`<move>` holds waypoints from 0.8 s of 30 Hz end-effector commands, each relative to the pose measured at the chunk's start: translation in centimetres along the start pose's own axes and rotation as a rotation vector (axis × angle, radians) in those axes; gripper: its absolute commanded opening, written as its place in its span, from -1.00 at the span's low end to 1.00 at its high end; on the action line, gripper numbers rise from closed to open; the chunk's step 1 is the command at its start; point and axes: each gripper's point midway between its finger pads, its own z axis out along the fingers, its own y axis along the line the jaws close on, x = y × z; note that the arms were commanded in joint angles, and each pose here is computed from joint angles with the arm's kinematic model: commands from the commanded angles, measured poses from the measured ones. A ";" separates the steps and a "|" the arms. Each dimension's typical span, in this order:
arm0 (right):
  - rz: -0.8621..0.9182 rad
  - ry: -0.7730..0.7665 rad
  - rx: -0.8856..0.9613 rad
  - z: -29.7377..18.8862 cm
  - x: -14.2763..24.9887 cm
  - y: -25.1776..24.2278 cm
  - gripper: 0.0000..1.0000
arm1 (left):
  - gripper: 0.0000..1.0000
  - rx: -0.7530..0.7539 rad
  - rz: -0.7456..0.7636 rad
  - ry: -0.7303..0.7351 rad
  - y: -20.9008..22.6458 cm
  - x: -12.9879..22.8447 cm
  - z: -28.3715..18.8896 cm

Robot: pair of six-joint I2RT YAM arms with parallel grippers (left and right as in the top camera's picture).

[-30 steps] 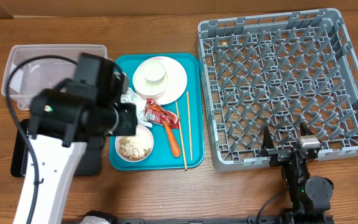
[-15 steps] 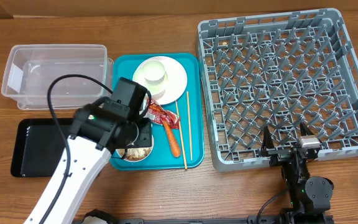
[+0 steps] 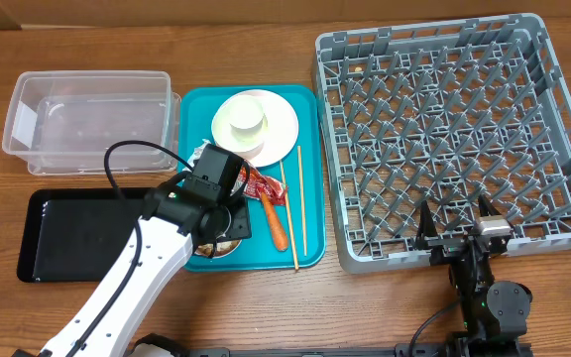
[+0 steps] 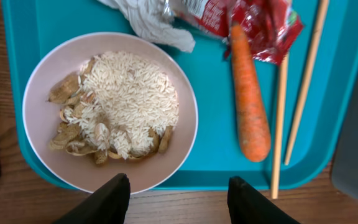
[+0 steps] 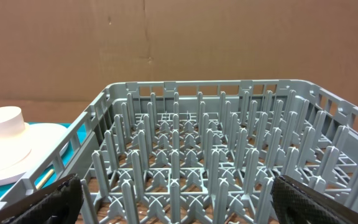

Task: Sort waste into correct bins and load items into the dishwasher
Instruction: 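Move the left gripper to the pink rice bowl and grasp its rim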

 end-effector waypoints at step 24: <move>-0.001 -0.006 0.001 0.0 0.1 0.0 1.00 | -0.09 -0.030 0.148 0.144 -1.1 1.5 8.1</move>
